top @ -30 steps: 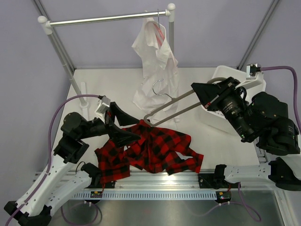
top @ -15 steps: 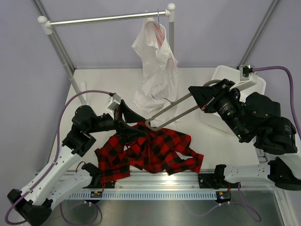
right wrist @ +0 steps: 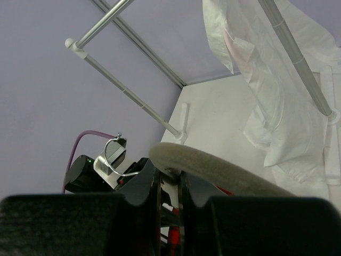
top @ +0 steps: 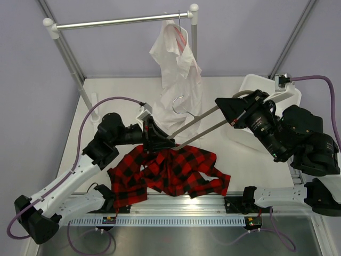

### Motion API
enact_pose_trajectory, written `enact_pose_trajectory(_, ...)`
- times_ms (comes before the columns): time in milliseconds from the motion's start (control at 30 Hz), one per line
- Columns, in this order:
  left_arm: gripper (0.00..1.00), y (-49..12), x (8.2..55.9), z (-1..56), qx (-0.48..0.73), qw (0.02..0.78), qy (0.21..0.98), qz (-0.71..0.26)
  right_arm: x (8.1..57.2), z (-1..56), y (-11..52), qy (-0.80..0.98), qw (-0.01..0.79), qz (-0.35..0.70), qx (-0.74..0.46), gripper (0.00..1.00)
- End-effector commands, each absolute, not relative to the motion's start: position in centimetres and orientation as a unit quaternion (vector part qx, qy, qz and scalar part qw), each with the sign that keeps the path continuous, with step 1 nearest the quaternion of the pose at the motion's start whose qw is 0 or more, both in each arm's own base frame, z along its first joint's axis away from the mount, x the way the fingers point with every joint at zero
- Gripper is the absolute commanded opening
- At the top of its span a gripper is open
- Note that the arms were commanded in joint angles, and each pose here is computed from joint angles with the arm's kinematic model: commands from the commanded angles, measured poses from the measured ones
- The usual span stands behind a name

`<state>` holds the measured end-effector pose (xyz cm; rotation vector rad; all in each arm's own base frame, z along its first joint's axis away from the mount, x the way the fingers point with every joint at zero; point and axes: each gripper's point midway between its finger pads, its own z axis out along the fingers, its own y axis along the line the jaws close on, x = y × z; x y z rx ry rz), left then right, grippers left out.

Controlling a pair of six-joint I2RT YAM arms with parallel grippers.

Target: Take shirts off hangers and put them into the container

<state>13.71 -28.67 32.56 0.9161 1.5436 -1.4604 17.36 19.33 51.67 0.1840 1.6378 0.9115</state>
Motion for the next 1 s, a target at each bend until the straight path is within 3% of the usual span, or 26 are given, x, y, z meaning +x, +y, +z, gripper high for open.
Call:
enact_pose_trajectory(0, 0.26, -29.3, 14.5, 35.2, 0.362, 0.437, 0.587, -0.578, 17.1, 53.9, 18.0, 0.676, 0.597, 0.419, 0.102, 0.0)
enact_pose_trajectory(33, 0.0, -29.4, 14.8, 35.1, 0.354, 0.436, 0.596, -0.575, 17.1, 54.0, 17.9, 0.676, 0.597, 0.419, 0.101, 0.0)
enact_pose_trajectory(100, 0.0, -29.4, 15.2, 34.9, 0.338, 0.436, 0.608, -0.57, 17.0, 54.0, 17.8, 0.676, 0.599, 0.418, 0.096, 0.0)
enact_pose_trajectory(167, 0.0, -29.0, 16.1, 34.6, 0.302, 0.443, 0.635, -0.557, 16.8, 53.8, 17.5, 0.677, 0.599, 0.417, 0.092, 0.13)
enact_pose_trajectory(233, 0.0, -28.3, 16.4, 35.3, 0.27, 0.455, 0.645, -0.552, 16.6, 53.5, 17.4, 0.677, 0.601, 0.418, 0.078, 0.4)
enact_pose_trajectory(267, 0.0, -28.0, 16.4, 35.1, 0.255, 0.452, 0.658, -0.546, 16.5, 53.4, 17.3, 0.678, 0.6, 0.417, 0.076, 0.65)
enact_pose_trajectory(367, 0.0, -26.7, 16.4, 36.4, 0.223, 0.469, 0.668, -0.533, 16.0, 53.0, 17.1, 0.68, 0.596, 0.422, 0.062, 0.99)
enact_pose_trajectory(500, 0.0, -25.5, 15.3, 36.5, 0.224, 0.458, 0.685, -0.521, 14.5, 51.5, 18.1, 0.7, 0.564, 0.438, 0.016, 0.99)
enact_pose_trajectory(700, 0.0, -23.1, 10.3, 39.6, 0.261, 0.474, 0.629, -0.558, 12.6, 49.9, 16.5, 0.702, 0.538, 0.467, 0.006, 0.99)
enact_pose_trajectory(967, 0.0, -14.3, 10.4, 41.8, 0.133, 0.572, 0.685, -0.431, 11.6, 45.0, 13.2, 0.728, 0.525, 0.44, 0.004, 1.0)
